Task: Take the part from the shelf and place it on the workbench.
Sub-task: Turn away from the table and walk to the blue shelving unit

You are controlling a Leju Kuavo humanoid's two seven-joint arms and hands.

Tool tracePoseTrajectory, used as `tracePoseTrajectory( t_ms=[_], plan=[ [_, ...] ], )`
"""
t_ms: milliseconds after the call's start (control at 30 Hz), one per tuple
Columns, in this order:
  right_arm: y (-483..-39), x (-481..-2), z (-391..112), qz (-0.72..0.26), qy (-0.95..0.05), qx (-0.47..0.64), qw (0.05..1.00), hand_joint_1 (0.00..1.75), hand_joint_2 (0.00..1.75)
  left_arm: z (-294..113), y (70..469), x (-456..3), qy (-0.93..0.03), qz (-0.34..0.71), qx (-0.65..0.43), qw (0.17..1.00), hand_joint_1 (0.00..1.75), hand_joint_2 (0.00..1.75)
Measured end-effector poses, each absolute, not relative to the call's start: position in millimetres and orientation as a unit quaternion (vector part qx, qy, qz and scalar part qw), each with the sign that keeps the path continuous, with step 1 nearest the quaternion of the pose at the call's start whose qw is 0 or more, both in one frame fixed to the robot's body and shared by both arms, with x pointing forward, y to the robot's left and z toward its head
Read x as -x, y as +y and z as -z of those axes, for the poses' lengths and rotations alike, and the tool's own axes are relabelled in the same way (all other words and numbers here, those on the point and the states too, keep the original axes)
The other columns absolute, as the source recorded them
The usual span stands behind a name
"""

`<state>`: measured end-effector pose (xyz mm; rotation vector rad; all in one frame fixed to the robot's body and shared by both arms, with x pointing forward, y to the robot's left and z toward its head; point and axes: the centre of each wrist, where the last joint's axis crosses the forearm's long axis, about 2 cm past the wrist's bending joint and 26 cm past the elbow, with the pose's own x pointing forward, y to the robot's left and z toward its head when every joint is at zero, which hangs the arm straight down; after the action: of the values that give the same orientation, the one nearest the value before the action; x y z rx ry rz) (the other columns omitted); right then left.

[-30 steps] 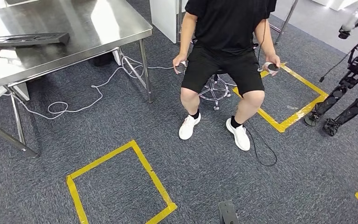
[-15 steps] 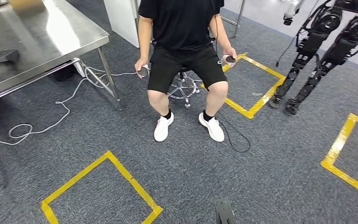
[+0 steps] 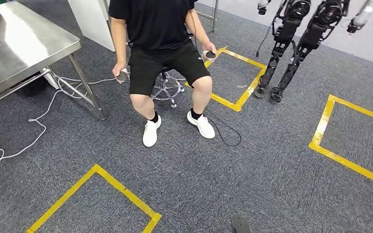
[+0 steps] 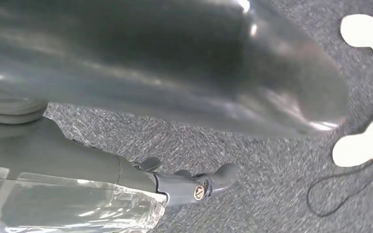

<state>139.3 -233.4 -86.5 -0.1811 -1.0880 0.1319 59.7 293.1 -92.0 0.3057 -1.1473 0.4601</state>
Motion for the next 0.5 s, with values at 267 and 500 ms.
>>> tracePoseTrajectory(
  t_ms=[267, 500],
  plan=[
    [-234.1, -135.4, 87.8, -0.056, -0.511, 0.088, 0.853, 0.0, 0.0, 93.0, 294.0, -61.3, -0.533, -0.212, -0.142, 0.807, 0.0, 0.0],
    [-233.1, -132.2, 88.6, -0.057, -0.507, 0.087, 0.856, 0.0, 0.0, 94.5, 295.1, -57.9, -0.526, -0.214, -0.147, 0.81, 0.0, 0.0]
  ],
)
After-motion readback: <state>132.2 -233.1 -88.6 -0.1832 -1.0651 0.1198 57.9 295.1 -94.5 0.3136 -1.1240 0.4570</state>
